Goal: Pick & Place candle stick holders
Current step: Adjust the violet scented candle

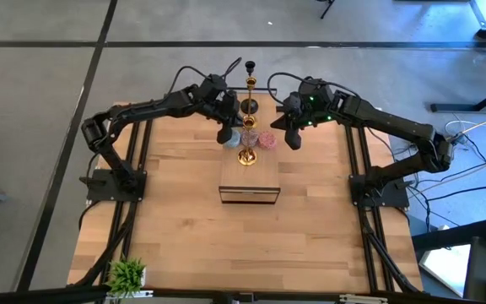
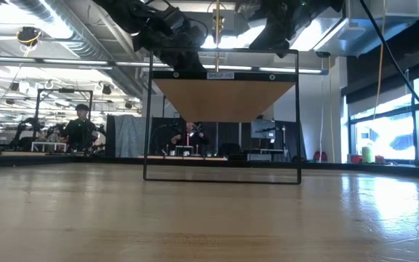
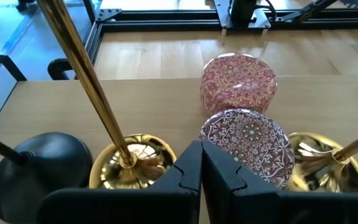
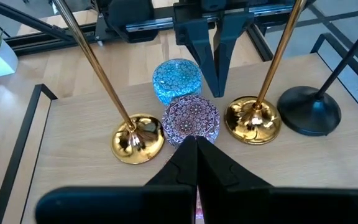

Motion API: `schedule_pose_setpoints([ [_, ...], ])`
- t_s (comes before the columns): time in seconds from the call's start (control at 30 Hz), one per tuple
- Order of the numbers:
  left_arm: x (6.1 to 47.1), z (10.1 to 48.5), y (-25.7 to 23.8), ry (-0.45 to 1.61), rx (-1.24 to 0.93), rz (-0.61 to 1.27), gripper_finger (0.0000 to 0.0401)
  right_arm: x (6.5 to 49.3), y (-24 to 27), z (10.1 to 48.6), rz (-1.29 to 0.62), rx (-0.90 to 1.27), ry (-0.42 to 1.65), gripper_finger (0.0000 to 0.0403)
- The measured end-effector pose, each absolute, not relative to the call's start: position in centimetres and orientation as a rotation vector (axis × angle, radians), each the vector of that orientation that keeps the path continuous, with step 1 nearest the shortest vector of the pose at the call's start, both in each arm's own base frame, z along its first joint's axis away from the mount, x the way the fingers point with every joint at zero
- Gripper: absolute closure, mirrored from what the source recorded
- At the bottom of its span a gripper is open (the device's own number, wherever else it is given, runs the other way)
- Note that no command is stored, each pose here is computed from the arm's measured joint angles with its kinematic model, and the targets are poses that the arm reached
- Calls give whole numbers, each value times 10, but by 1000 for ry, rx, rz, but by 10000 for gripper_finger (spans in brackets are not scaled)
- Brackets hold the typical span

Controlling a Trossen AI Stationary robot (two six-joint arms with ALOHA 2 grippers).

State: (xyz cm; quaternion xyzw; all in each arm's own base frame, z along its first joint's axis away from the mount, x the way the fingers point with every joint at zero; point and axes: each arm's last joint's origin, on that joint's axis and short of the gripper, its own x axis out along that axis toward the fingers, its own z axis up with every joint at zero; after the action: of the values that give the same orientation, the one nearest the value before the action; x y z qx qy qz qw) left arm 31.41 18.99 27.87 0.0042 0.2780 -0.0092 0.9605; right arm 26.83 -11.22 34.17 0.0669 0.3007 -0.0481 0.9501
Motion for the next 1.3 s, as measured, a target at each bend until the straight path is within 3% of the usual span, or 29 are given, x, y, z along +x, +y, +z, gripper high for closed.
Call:
schedule_pose_setpoints([
  [1.3, 319, 272, 190, 603, 14, 15, 400, 268, -112, 341, -74, 146, 614, 403],
])
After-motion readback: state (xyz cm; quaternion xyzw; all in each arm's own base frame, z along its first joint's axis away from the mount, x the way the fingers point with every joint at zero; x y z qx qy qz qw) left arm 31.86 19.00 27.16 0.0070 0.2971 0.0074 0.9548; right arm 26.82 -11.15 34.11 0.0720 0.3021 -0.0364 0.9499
